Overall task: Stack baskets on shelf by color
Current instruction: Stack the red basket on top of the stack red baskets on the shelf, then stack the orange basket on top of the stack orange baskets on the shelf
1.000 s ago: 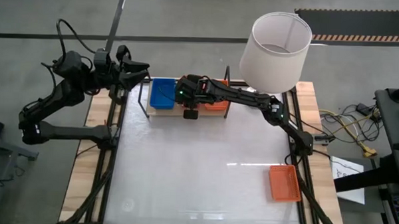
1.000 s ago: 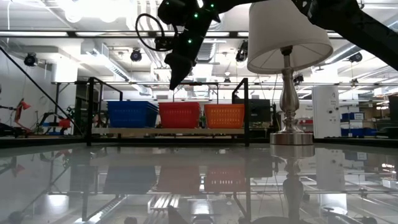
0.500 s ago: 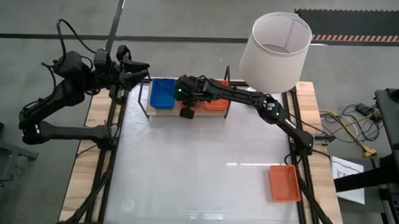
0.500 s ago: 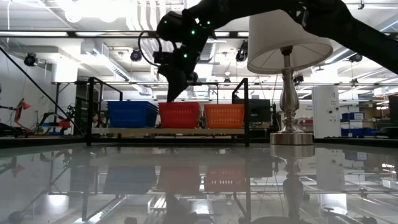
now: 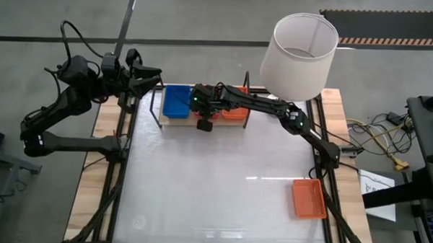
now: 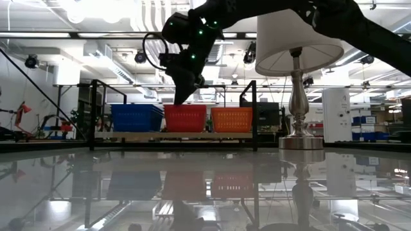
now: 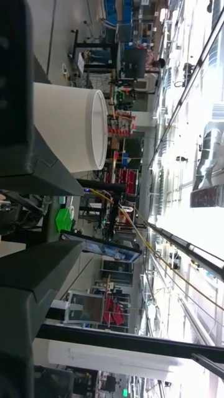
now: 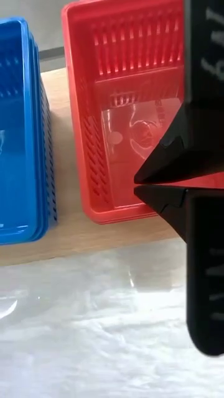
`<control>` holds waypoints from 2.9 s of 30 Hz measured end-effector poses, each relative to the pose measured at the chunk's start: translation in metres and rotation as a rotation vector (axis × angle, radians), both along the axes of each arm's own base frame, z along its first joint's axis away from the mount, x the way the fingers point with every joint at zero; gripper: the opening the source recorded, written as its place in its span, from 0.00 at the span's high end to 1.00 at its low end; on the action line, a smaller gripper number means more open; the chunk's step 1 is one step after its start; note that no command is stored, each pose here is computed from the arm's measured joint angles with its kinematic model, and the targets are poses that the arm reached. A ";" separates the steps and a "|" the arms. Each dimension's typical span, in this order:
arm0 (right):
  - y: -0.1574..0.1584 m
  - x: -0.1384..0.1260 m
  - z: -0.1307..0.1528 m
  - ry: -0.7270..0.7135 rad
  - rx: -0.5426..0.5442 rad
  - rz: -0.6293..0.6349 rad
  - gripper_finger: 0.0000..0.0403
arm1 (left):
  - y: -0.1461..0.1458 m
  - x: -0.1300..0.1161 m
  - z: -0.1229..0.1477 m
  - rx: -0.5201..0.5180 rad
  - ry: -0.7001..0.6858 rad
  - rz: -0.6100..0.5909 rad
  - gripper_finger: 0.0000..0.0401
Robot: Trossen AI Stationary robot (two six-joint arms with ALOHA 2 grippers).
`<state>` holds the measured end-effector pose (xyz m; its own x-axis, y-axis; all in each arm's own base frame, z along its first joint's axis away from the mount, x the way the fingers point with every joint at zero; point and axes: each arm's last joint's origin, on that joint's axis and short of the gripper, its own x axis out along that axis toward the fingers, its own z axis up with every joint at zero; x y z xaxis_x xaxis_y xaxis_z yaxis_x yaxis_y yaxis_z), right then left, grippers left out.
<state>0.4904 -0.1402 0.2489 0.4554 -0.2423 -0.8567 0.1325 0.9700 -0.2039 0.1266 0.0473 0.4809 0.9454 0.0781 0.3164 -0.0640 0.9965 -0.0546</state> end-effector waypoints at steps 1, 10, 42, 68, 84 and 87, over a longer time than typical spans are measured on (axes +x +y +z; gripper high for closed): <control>0.000 0.000 0.000 0.000 0.001 0.001 0.98 | 0.000 0.000 0.000 0.000 0.000 0.000 0.73; 0.011 -0.008 0.031 -0.065 -0.009 -0.046 0.98 | 0.001 0.003 -0.001 -0.005 0.012 0.000 0.73; 0.292 -0.224 0.090 0.266 0.493 -0.664 0.98 | 0.004 0.052 -0.019 -0.224 0.117 -0.181 0.73; 0.277 -0.298 -0.047 0.481 0.498 -1.193 0.53 | 0.004 0.053 -0.014 -0.232 0.058 -0.162 0.73; 0.272 -0.302 -0.071 0.439 0.427 -1.040 0.95 | 0.011 0.069 -0.022 -0.254 0.097 -0.131 0.73; 0.276 -0.293 -0.059 0.410 0.423 -0.820 0.97 | 0.012 0.073 -0.025 -0.258 0.108 -0.129 0.73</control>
